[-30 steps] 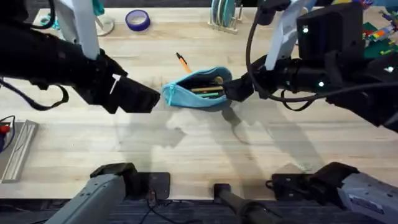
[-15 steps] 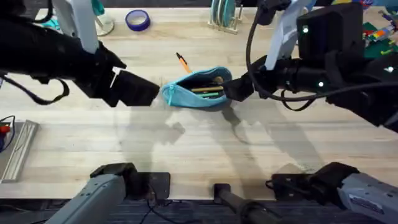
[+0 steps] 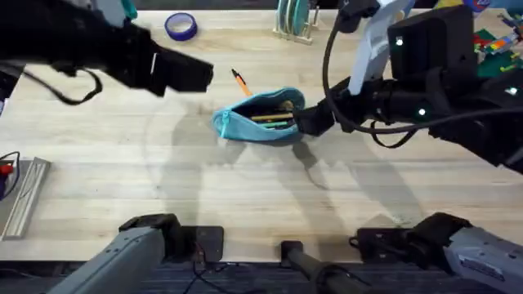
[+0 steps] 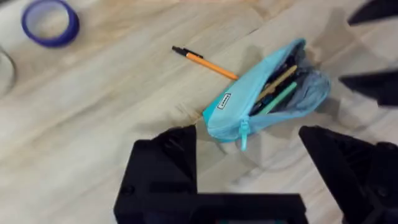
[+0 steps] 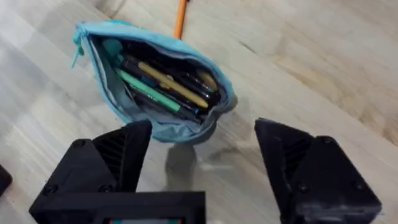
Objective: Unzip the bag, pick up the pens from the table one at a time and place them inside, then zip the bag closed.
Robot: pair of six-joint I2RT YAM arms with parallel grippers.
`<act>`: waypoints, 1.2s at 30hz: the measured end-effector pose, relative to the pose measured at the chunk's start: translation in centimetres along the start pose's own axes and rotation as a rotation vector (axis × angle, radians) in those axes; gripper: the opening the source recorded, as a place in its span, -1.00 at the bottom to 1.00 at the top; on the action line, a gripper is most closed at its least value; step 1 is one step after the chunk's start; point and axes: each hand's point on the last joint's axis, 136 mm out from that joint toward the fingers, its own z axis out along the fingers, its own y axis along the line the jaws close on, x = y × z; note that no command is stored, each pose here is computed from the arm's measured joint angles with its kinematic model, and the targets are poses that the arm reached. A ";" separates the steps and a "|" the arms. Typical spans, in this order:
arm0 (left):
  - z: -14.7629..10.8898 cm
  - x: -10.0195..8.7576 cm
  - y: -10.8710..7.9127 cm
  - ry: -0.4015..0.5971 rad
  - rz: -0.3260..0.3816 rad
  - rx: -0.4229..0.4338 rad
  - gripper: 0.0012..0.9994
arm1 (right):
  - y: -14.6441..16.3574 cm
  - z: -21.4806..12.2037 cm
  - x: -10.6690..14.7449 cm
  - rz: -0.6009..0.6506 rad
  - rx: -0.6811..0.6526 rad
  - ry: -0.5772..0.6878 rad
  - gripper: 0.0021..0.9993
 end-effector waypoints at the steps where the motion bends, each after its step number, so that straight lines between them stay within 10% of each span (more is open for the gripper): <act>1: 0.5 0.1 0.3 0.014 -0.039 0.003 0.99 | 0.0 0.0 0.2 0.002 0.000 0.009 1.00; 13: 8.0 0.1 2.9 0.304 -0.385 0.107 0.99 | -0.9 -1.9 2.1 0.061 0.024 0.147 1.00; 36: 17.5 -4.9 4.5 0.330 -0.516 -0.003 0.99 | -1.5 -3.0 1.5 0.080 0.041 0.130 1.00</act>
